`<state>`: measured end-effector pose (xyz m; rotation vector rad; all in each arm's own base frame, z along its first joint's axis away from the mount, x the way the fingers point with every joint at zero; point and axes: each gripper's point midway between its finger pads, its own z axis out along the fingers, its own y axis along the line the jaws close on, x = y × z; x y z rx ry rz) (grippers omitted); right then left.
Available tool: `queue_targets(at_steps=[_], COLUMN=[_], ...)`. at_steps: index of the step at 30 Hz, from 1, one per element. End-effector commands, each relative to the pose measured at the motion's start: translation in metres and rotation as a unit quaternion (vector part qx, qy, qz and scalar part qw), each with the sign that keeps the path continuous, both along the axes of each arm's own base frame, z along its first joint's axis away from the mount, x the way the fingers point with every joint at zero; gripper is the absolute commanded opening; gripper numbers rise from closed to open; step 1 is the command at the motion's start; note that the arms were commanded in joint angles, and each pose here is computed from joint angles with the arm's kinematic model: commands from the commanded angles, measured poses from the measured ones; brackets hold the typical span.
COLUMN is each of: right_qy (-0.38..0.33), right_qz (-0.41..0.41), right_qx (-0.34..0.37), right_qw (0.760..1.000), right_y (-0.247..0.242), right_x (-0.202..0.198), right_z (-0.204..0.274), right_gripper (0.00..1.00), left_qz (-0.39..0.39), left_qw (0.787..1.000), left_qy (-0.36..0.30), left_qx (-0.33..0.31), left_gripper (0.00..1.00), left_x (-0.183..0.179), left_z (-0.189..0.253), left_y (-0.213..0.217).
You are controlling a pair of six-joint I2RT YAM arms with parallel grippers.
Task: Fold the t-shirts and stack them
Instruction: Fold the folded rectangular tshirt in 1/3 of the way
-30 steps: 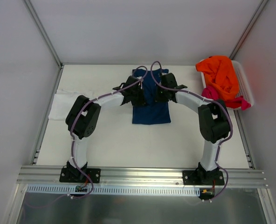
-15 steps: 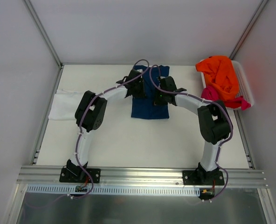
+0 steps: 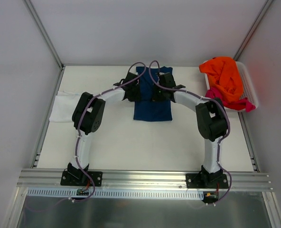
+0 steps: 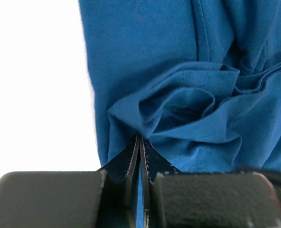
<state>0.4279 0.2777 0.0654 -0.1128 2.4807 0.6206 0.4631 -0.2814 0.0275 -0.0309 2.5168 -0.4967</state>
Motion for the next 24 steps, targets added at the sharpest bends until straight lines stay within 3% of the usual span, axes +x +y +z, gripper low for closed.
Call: queue_targets(at_steps=[1, 14, 24], right_qy=[-0.009, -0.008, -0.022], right_qz=[0.004, -0.002, -0.009], right_qx=[0.025, 0.026, 0.008], right_qw=[1.0, 1.0, 1.0], right_y=[0.016, 0.025, 0.023], right_x=[0.015, 0.042, 0.062], right_z=[0.009, -0.007, -0.004], right_gripper=[0.0, 0.0, 0.01], left_qz=[-0.006, -0.017, -0.036], left_qw=[0.999, 0.998, 0.998], left_qy=[-0.034, -0.061, -0.015], left_qx=[0.002, -0.018, -0.042], left_gripper=[0.0, 0.0, 0.0], left_x=[-0.003, -0.038, -0.071], left_z=[0.036, 0.081, 0.048], left_y=[0.002, -0.006, -0.026])
